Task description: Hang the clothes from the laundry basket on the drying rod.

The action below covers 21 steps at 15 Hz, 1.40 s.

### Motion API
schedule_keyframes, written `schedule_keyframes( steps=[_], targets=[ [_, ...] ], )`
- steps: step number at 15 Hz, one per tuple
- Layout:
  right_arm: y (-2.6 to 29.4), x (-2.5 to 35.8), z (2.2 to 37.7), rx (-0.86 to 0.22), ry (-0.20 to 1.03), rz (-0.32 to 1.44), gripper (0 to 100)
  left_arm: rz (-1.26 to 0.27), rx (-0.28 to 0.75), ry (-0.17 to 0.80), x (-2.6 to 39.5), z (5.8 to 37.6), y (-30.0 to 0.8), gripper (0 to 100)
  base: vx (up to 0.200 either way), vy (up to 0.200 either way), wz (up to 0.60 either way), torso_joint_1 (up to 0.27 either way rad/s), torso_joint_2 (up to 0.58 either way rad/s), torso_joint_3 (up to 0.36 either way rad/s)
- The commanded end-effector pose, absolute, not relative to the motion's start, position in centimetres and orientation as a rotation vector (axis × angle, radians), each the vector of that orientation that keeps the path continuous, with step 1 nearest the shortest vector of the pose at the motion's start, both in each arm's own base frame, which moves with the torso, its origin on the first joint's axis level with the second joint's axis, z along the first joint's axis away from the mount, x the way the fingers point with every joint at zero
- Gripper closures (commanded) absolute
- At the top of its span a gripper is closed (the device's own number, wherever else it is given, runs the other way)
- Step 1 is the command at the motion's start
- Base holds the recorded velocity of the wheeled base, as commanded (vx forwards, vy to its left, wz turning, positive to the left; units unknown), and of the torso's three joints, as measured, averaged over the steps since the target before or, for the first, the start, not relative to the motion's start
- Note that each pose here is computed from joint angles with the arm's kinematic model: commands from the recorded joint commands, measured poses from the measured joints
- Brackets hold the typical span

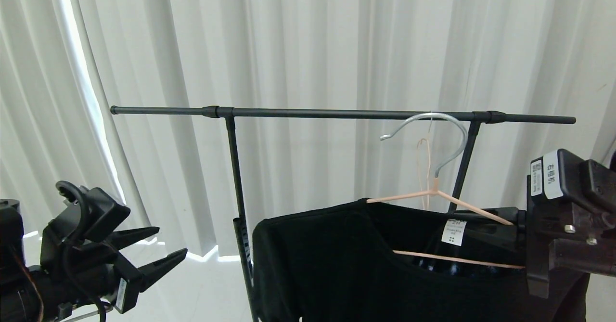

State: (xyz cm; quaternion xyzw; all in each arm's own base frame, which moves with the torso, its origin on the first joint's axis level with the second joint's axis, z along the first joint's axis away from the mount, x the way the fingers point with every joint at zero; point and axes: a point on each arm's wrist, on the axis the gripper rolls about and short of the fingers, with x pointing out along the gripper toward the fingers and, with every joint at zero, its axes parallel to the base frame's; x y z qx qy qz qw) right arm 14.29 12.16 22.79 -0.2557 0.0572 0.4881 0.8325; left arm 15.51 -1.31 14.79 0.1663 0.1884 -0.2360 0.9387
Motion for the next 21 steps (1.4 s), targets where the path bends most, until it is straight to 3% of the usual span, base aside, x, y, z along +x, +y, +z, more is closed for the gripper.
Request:
schedule_keyframes(
  steps=[1,5,7,8,10,12,13,15,16,21],
  targets=[
    [11.9,14.5,22.4,-0.542,0.137,1.020,100,-0.480,0.337,0.328,15.3,15.9,-1.4,0,0.000,0.000,0.00,0.000,0.00,0.000],
    [9.5,14.4,21.1,-0.541,0.203,0.903,100,-0.437,0.192,0.168,14.0,20.1,-1.7,0,0.000,0.000,0.00,0.000,0.00,0.000],
    [8.4,14.0,20.4,-0.539,0.288,0.784,100,-0.306,0.107,0.111,14.4,22.6,-1.4,0,0.000,0.000,0.00,0.000,0.00,0.000],
    [8.0,13.6,20.2,-0.513,0.376,0.694,100,-0.212,0.004,0.074,15.0,24.6,-1.2,0,0.000,0.000,0.00,0.000,0.00,0.000],
    [7.6,13.5,20.5,-0.468,0.471,0.553,100,-0.145,-0.020,0.093,15.8,26.1,-0.8,0,0.000,0.000,0.00,0.000,0.00,0.000],
    [7.3,13.4,20.8,-0.432,0.532,0.452,100,-0.145,-0.014,0.189,15.3,25.9,-0.8,0,0.000,0.000,0.00,0.000,0.00,0.000],
    [7.2,13.3,20.8,-0.414,0.575,0.400,100,-0.164,0.048,0.320,14.4,24.7,-1.0,0,0.000,0.000,0.00,0.000,0.00,0.000],
    [7.0,13.2,20.7,-0.386,0.616,0.354,100,-0.054,0.268,0.525,13.2,21.5,-0.6,0,0.000,0.000,0.00,0.000,0.00,0.000],
    [6.9,13.1,20.5,-0.377,0.631,0.330,100,-0.026,0.333,0.558,12.8,20.4,-0.7,0,0.000,0.000,0.00,0.000,0.00,0.000],
    [7.0,13.3,20.0,-0.291,0.686,0.277,100,-0.090,0.370,0.529,10.1,19.1,-1.3,0,0.000,0.000,0.00,0.000,0.00,0.000]
  ],
)
